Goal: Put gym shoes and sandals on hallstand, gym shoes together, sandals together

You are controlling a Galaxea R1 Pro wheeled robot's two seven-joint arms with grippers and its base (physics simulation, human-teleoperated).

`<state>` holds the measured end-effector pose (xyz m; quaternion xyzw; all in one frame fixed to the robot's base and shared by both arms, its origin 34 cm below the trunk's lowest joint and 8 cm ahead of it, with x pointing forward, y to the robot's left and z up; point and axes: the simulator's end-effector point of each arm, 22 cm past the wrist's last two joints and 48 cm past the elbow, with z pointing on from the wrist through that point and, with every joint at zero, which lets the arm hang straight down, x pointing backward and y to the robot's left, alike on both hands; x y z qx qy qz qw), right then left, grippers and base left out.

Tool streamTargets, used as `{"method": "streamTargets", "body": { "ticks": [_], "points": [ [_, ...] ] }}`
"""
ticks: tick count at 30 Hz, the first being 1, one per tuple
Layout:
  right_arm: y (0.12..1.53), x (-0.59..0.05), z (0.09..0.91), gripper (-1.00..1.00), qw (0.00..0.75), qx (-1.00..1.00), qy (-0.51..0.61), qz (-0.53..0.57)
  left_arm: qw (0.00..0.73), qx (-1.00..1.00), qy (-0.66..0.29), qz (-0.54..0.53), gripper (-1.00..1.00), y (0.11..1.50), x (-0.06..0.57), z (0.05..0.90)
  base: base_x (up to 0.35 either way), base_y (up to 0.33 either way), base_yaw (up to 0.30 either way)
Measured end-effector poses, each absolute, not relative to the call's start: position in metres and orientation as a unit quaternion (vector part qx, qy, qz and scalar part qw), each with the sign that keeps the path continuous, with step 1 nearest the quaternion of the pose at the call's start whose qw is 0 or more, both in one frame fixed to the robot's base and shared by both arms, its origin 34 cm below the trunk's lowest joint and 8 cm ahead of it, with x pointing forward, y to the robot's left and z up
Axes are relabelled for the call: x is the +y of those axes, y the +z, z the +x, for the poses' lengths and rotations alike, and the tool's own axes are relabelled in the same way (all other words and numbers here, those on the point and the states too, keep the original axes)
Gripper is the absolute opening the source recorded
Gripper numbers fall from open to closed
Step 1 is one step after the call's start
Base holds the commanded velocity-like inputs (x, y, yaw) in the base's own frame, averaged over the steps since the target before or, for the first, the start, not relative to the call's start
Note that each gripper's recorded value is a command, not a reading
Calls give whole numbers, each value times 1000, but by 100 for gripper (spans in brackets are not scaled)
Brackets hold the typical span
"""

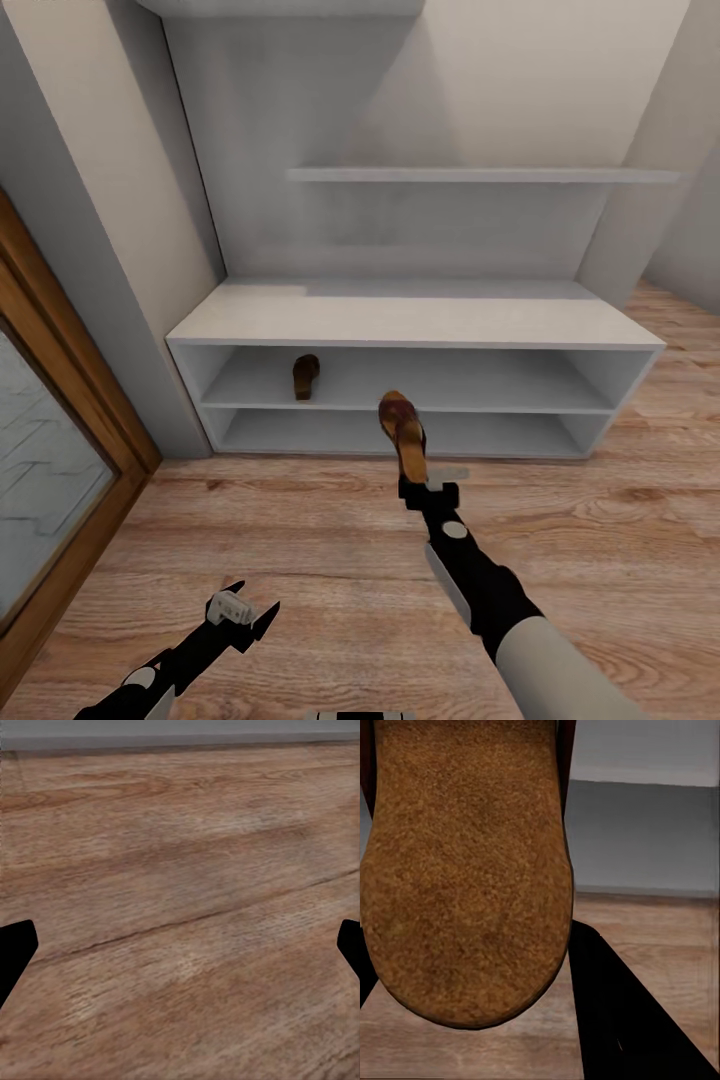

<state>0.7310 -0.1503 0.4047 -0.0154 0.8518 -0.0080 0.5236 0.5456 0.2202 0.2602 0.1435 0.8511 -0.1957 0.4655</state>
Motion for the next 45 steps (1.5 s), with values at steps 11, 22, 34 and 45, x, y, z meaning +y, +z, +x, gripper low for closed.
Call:
{"method": "streamTargets", "body": {
  "ticks": [11,22,34,45],
  "points": [
    [405,-142,727,-100,504,863,-21,-34,466,851,-195,143,100,260,220,546,42,0,0],
    [407,-141,728,-100,506,861,-20,-36,466,851,-195,143,100,260,220,546,77,0,0],
    [407,-141,728,-100,507,861,-21,-36,466,851,-195,143,100,260,221,546,5,0,94],
    [407,-141,728,-100,507,861,-21,-37,466,851,-195,143,100,260,221,546,5,0,55]
  ]
}}
